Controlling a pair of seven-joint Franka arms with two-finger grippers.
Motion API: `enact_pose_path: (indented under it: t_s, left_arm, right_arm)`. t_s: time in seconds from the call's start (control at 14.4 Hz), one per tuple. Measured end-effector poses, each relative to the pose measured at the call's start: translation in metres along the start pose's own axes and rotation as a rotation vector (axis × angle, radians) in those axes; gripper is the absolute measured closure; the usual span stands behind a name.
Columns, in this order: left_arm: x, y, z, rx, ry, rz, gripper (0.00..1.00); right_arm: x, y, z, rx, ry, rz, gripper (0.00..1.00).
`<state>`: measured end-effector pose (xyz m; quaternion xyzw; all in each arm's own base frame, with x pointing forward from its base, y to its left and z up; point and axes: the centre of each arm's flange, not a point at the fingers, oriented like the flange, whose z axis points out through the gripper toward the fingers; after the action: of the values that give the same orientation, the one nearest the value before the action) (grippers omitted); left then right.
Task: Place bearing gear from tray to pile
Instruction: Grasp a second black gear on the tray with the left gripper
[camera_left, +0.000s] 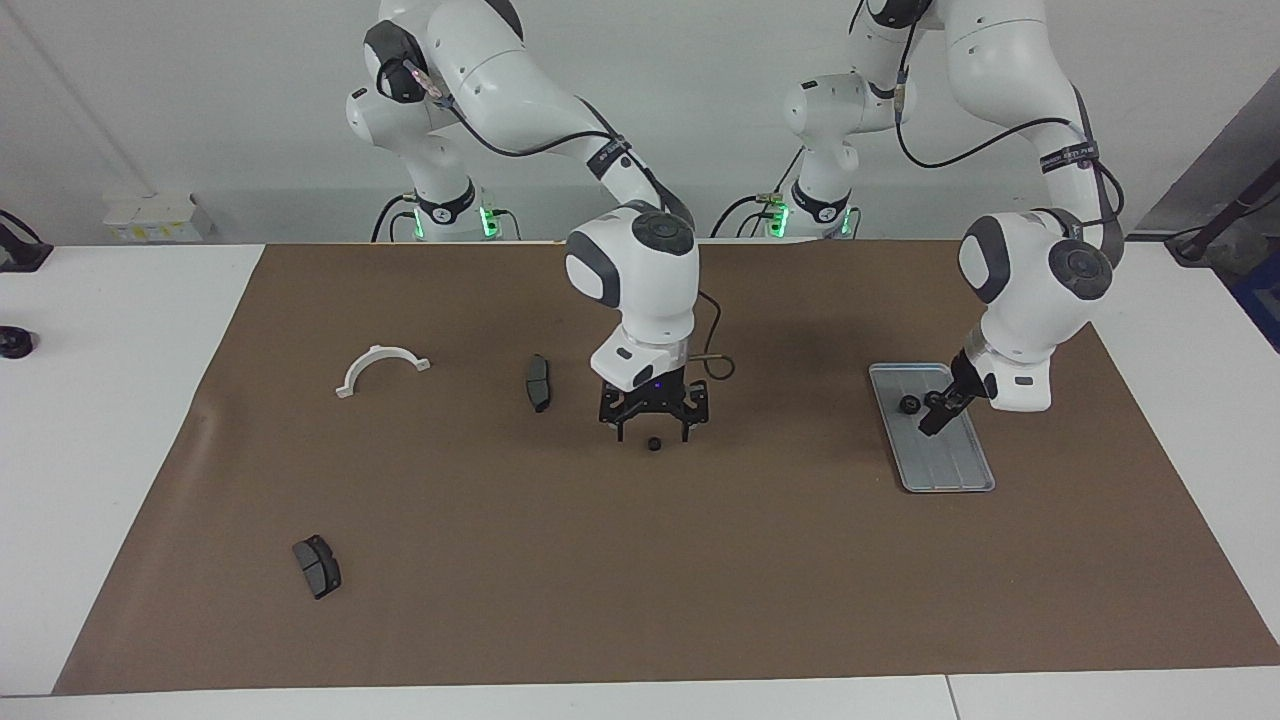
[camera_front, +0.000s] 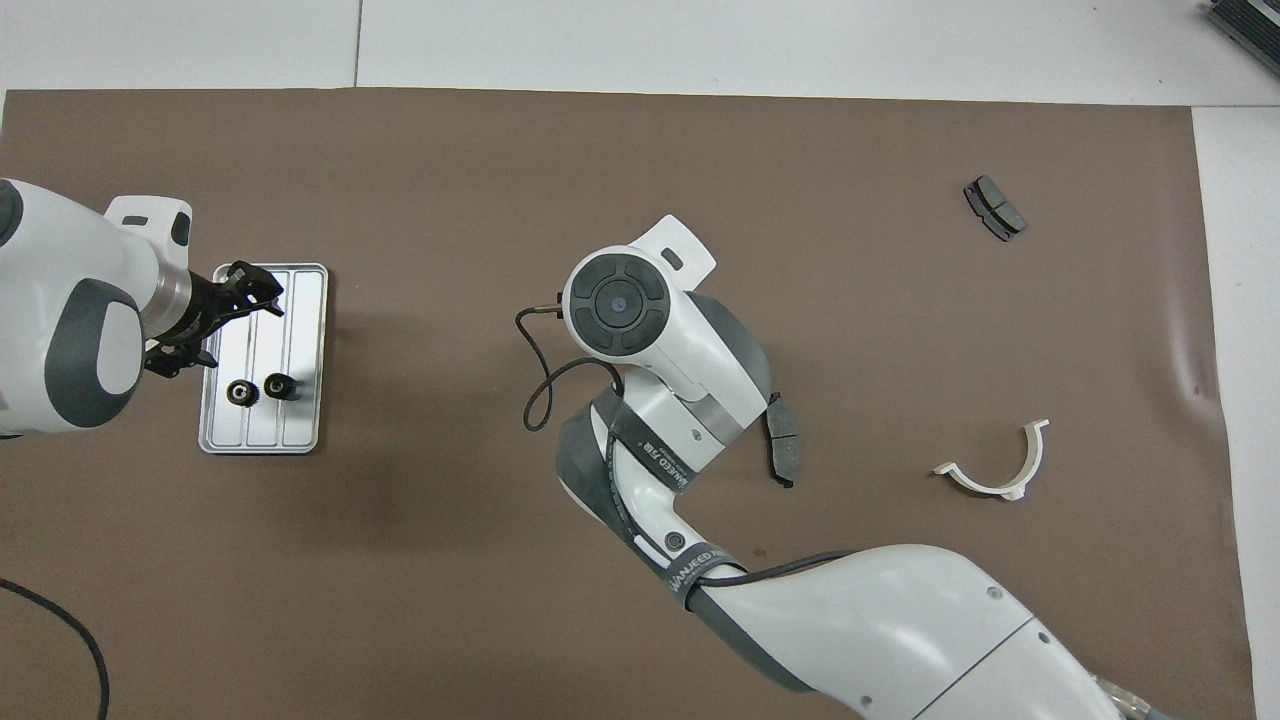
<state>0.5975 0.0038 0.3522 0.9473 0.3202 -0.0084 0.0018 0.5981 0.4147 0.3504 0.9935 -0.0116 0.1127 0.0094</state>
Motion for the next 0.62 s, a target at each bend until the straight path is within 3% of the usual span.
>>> enact_pose_path:
  t_s: [0.21,0.28,0.35,0.48,0.62]
  left_arm:
    - [-0.023,-0.006,0.026,-0.015,0.018,-0.029,0.04]
    - [-0.029,-0.007,0.030,-0.012,0.014,-0.038,0.12]
    - [-0.035,-0.009,0.034,-0.007,0.010,-0.048,0.12]
    - [-0.042,-0.013,0.038,0.001,0.001,-0.059,0.29]
    - [-0.044,-0.015,0.038,0.004,0.000,-0.076,0.31]
  right_arm:
    - [-0.008,-0.007,0.006,-0.005,-0.011,-0.014,0.02]
    - [-0.009,-0.005,0.009,-0.011,-0.017,-0.014,0.08]
    - [-0.011,-0.003,0.015,-0.019,-0.027,-0.014,0.09]
    - [-0.016,0.003,0.026,-0.036,-0.046,-0.014,0.23]
    - [-0.018,0.006,0.033,-0.044,-0.055,-0.012,0.27]
